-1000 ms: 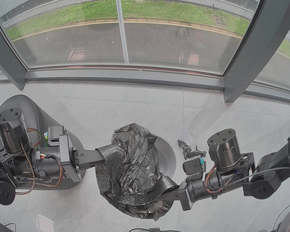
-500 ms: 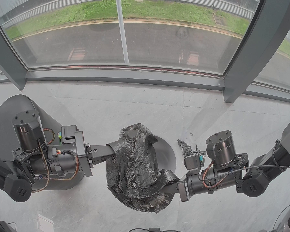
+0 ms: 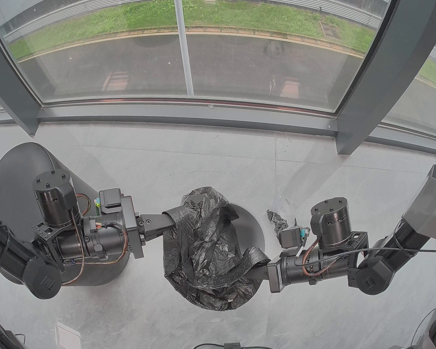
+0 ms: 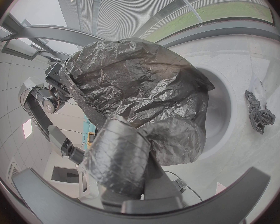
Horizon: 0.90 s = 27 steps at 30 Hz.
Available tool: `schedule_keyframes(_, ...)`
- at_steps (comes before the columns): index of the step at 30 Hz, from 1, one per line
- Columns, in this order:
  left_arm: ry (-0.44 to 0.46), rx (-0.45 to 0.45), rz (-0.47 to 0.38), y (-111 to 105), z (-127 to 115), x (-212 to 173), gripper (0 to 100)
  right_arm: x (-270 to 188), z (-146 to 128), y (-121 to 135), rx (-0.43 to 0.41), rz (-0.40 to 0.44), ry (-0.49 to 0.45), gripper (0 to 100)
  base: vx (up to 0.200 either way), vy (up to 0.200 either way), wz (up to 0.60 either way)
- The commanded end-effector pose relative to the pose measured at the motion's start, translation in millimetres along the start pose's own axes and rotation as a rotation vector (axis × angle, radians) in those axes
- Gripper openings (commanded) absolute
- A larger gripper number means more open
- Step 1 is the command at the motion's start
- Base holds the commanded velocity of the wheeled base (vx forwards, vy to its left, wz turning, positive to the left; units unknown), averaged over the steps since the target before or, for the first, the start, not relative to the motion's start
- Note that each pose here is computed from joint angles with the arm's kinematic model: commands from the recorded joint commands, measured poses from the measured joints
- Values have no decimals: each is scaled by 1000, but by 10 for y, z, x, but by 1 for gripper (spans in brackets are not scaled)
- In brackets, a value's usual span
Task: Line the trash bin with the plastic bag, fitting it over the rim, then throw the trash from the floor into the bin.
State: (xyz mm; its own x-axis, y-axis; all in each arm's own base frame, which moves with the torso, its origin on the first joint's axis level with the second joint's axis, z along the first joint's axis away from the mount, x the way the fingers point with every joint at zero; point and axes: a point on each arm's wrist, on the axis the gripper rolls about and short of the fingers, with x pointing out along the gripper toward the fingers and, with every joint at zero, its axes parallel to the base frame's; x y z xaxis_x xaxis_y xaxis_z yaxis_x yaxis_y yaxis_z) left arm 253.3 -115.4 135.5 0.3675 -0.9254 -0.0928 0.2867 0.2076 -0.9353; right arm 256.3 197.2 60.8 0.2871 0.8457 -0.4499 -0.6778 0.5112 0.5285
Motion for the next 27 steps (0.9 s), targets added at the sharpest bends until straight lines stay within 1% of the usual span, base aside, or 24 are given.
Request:
schedule_keyframes(1,-6,-30,28,211,44,55,0,54,-59,-141,19,-22,4,0,0,0,0)
schedule_keyframes(6,-17,-20,19,273,76,76,0,61,-44,-217,19,-32,-18,0,0,0,0)
schedule_keyframes(10,-20,-6,9,314,98,116,0,50,-23,-364,16,-51,-69,0,0,0,0)
schedule_keyframes(14,-31,17,-11,344,118,138,0,56,-33,-463,22,-64,-87,0,0,0,0)
schedule_keyframes(21,-31,9,-6,404,107,152,0,60,-123,-495,38,-73,-59,0,0,0,0)
schedule_keyframes(27,-17,-8,8,439,29,127,0,-13,-236,-482,51,-84,-28,0,0,0,0)
